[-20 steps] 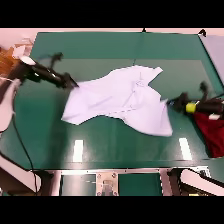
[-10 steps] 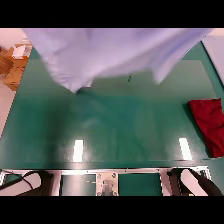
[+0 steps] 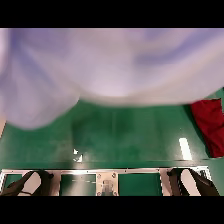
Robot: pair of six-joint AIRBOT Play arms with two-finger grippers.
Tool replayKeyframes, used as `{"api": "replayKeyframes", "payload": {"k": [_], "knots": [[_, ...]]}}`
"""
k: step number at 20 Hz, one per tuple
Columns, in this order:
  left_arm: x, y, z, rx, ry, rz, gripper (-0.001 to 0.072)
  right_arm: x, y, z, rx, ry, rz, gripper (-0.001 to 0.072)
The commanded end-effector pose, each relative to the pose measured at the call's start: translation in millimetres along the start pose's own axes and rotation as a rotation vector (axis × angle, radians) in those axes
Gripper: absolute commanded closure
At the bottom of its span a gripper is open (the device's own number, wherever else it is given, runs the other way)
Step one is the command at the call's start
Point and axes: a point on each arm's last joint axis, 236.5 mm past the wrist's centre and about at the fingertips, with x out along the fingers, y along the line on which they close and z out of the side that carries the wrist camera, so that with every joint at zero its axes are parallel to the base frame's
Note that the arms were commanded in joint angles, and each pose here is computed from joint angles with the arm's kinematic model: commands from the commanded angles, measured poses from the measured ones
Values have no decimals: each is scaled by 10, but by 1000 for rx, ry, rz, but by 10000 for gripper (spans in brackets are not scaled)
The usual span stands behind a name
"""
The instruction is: Fold the shirts.
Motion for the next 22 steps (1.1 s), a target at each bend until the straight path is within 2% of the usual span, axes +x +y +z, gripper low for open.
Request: {"api": "replayKeyframes", "payload": {"k": [1, 5, 8, 12, 16, 22], "knots": [[-22, 394, -533, -63, 200, 123, 684, 248, -650, -773, 114, 176, -82, 697], [77, 1118, -1690, -317, 426, 142, 684, 616, -1521, -2549, 325, 463, -145, 697], [312, 1563, -3028, -478, 558, 152, 684, 788, -1881, -3835, 403, 645, -194, 696], [445, 2304, -4769, -636, 682, 344, 684, 980, -2408, -5093, 530, 796, -303, 698], [483, 2744, -5570, -764, 716, 417, 684, 1223, -2827, -5730, 603, 860, -340, 698], [681, 3067, -5636, -750, 665, 448, 684, 1736, -2959, -5613, 570, 819, -265, 697]]}}
